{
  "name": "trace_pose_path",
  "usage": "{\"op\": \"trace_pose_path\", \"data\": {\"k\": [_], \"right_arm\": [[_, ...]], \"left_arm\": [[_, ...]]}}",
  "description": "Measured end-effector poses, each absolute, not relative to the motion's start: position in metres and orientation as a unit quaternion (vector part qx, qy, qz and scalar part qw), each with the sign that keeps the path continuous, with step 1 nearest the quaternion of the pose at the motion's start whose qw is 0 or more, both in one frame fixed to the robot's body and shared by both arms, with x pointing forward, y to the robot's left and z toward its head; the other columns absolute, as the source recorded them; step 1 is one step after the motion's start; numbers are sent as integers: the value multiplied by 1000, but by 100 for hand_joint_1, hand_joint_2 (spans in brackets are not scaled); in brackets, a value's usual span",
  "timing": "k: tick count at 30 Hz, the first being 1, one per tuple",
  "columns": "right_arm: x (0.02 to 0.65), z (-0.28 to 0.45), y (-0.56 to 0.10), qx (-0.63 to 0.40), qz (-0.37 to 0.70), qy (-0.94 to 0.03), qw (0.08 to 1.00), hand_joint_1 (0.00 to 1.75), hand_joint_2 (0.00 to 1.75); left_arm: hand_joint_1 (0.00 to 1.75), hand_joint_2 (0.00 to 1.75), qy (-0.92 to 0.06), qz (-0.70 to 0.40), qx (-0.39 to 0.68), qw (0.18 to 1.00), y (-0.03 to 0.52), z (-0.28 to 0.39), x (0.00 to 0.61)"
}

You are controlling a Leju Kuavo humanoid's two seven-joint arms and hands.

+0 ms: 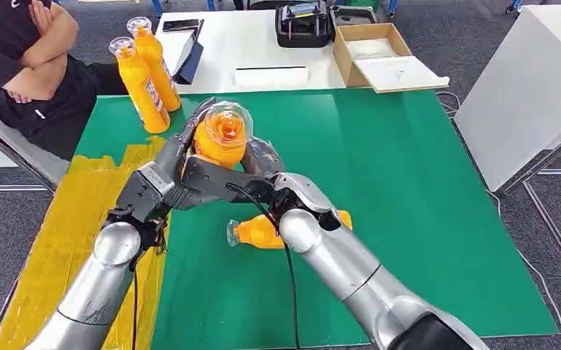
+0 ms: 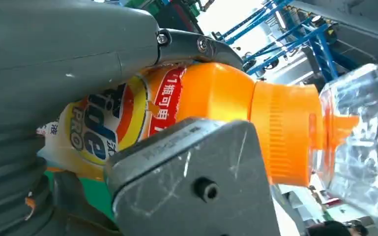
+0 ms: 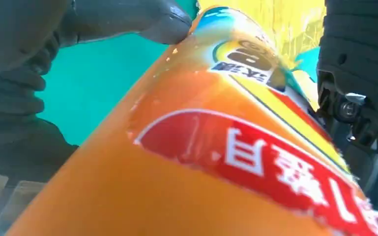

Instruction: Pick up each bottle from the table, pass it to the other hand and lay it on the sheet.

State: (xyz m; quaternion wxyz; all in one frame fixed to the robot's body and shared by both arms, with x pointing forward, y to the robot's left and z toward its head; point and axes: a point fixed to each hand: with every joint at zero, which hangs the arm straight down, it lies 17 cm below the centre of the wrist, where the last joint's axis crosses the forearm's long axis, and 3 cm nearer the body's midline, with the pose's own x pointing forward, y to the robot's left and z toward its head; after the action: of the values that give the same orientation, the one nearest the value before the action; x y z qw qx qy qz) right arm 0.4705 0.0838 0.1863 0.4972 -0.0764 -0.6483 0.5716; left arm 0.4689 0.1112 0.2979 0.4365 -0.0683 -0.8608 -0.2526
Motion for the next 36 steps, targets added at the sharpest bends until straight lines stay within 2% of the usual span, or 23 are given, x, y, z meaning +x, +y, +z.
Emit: {"op": "trace_pose_path", "data": {"k": [1, 3, 4, 5, 7, 9, 10, 11, 13, 15, 17, 36], "right_arm": [[471, 187, 83, -77, 570, -650, 496, 175, 175], [472, 186, 83, -78, 570, -650, 497, 175, 175], [472, 186, 83, -78, 570, -650, 497, 175, 175], [472, 185, 82, -78, 570, -649, 497, 175, 175], [472, 185, 82, -78, 570, -649, 497, 175, 175], [472, 184, 82, -78, 571, -650, 496, 175, 175], [472, 184, 82, -77, 571, -650, 495, 175, 175], [472, 184, 82, -77, 571, -650, 495, 175, 175], [472, 184, 83, -76, 572, -650, 494, 175, 175], [472, 184, 83, -76, 572, -651, 494, 175, 175], [472, 184, 83, -76, 572, -651, 494, 175, 175], [470, 183, 84, -73, 575, -649, 493, 175, 175]], "left_arm": [[0, 175, -863, -250, -73, 434, 111, 299, 469], [23, 175, -862, -249, -74, 434, 111, 299, 470], [37, 175, -862, -250, -74, 435, 111, 298, 470], [63, 175, -862, -250, -75, 435, 110, 298, 471], [63, 175, -862, -249, -76, 435, 110, 297, 471], [113, 175, -862, -248, -77, 435, 110, 298, 471], [113, 175, -863, -248, -77, 434, 110, 298, 471], [140, 175, -863, -248, -77, 433, 110, 299, 472], [154, 175, -863, -248, -78, 433, 111, 299, 473], [157, 175, -864, -245, -79, 432, 111, 301, 473], [171, 175, -865, -244, -80, 431, 111, 301, 474], [175, 175, -866, -228, -89, 437, 117, 301, 473]]}}
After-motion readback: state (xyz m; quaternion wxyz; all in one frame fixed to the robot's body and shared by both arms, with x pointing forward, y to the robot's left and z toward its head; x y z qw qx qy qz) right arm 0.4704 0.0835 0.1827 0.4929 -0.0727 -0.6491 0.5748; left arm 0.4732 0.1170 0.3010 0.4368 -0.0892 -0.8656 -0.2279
